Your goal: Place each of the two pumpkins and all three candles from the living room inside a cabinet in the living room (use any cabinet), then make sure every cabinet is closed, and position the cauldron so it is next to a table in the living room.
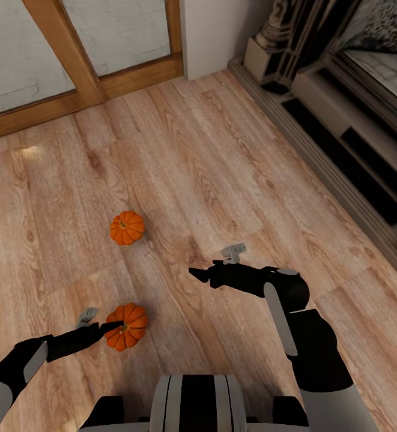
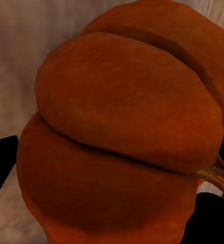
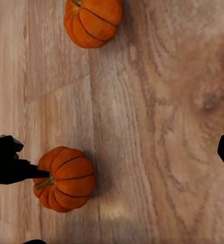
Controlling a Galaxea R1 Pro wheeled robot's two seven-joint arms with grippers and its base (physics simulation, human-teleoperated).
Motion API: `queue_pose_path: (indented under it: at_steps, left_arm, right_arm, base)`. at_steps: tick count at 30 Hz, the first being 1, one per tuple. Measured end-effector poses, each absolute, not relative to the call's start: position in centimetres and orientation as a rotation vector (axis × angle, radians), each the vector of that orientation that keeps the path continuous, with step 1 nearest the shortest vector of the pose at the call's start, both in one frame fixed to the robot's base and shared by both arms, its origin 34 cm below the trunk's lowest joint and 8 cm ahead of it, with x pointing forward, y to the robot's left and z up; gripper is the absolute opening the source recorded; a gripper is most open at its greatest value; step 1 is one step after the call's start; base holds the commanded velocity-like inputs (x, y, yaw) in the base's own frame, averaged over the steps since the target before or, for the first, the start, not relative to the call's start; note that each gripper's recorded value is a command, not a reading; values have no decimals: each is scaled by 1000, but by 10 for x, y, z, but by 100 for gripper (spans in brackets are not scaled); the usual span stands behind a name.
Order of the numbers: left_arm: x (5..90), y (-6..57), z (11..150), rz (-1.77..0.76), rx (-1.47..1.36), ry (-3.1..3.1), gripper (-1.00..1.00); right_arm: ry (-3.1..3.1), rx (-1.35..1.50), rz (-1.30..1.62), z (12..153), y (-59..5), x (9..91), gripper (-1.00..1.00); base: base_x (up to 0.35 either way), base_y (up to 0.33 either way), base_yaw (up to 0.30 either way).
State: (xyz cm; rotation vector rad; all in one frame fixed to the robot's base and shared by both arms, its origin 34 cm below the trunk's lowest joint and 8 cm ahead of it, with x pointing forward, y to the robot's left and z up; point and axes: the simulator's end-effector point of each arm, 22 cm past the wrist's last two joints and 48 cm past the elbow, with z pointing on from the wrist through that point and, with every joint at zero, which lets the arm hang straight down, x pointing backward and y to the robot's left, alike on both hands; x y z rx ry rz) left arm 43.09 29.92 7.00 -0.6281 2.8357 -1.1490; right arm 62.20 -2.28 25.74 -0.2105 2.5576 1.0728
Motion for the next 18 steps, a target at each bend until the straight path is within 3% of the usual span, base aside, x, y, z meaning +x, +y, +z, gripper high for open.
queue_pose_path:
  at_steps: [18]
  left_arm:
    - [433,299,70,-1145,-610,2834,-100]
  right_arm:
    - [2559,-210,1074,257,-23,621,100]
  base:
    - [0,0,0]
